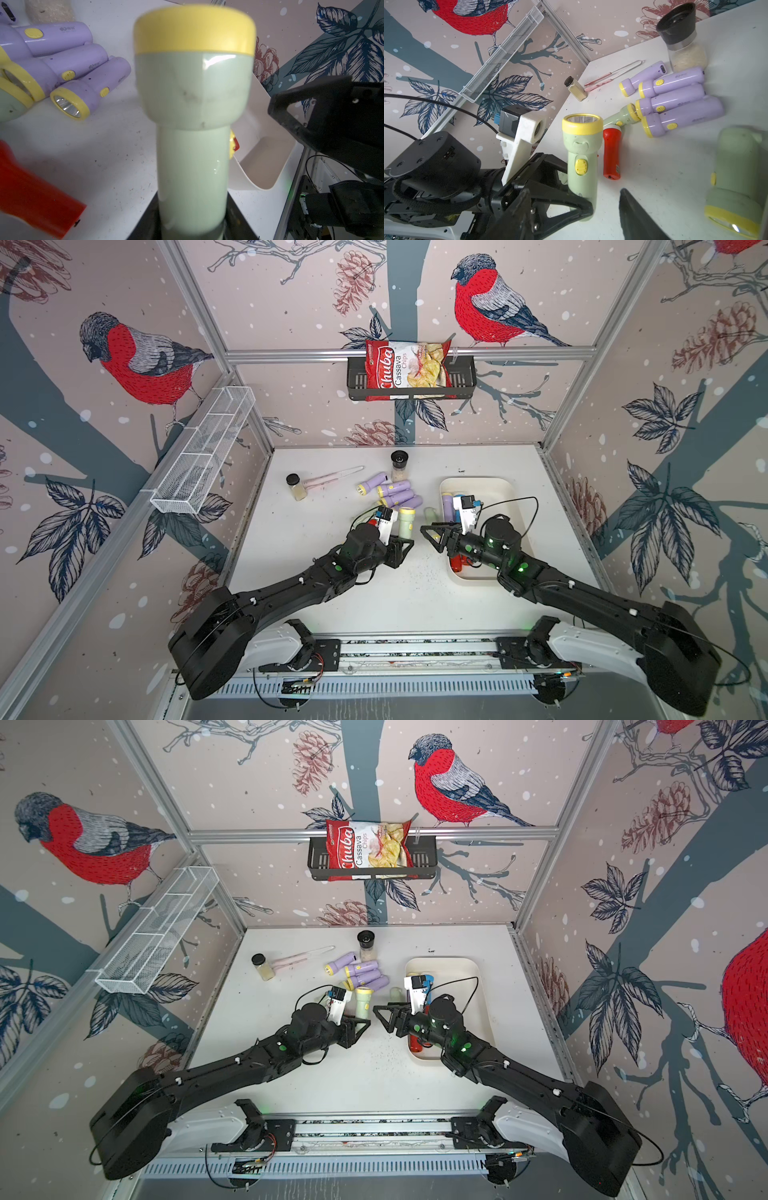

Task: Put the flashlights into the storage boxes
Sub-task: Place the flashlight at the storage box.

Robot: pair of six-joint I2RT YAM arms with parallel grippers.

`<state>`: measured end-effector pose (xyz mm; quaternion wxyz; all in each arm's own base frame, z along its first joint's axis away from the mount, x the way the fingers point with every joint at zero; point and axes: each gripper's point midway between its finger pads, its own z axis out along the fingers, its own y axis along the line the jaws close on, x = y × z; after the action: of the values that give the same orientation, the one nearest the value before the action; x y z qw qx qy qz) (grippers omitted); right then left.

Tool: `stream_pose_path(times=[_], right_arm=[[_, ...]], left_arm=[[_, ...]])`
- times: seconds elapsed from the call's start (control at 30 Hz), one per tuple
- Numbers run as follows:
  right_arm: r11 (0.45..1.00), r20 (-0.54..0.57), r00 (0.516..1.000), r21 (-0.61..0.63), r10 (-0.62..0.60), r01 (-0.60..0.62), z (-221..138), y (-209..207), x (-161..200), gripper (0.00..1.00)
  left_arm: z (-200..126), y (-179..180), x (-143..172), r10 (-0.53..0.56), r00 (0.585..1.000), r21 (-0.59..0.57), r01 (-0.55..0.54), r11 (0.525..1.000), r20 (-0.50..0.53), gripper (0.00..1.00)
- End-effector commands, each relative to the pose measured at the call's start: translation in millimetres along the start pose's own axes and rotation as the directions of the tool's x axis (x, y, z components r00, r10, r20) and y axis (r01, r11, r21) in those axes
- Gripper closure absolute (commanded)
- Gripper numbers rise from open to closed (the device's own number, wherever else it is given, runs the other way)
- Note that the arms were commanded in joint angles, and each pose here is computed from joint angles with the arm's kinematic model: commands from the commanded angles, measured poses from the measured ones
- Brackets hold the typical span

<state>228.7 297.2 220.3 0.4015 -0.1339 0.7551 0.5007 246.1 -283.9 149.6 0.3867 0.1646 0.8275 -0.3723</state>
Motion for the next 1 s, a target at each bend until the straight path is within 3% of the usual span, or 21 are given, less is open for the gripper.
stream_pose_path(times=[0.0, 0.4, 0.7, 0.97], right_arm=[[0.998, 0.021, 0.999, -0.055, 0.027, -0.026, 5, 14, -10, 0.33], [0.998, -0.021, 0.998, -0.02, 0.064, -0.064, 32, 13, -1, 0.38], [0.997, -0.053, 0.996, 0.028, 0.074, -0.072, 57, 9, 8, 0.47], [0.996, -0.08, 0.994, 0.067, 0.068, -0.063, 73, 7, 19, 0.66]], left_arm=[[-2, -13, -16, 0.037, 0.997, 0.055, -0.041, 0.998, 0.062, 0.82], [-3, -15, -18, 0.048, 0.997, 0.057, -0.051, 0.997, 0.065, 0.82], [-4, -17, -18, 0.048, 0.996, 0.068, -0.053, 0.996, 0.071, 0.82], [-8, -17, -21, 0.056, 0.995, 0.065, -0.061, 0.996, 0.083, 0.82]])
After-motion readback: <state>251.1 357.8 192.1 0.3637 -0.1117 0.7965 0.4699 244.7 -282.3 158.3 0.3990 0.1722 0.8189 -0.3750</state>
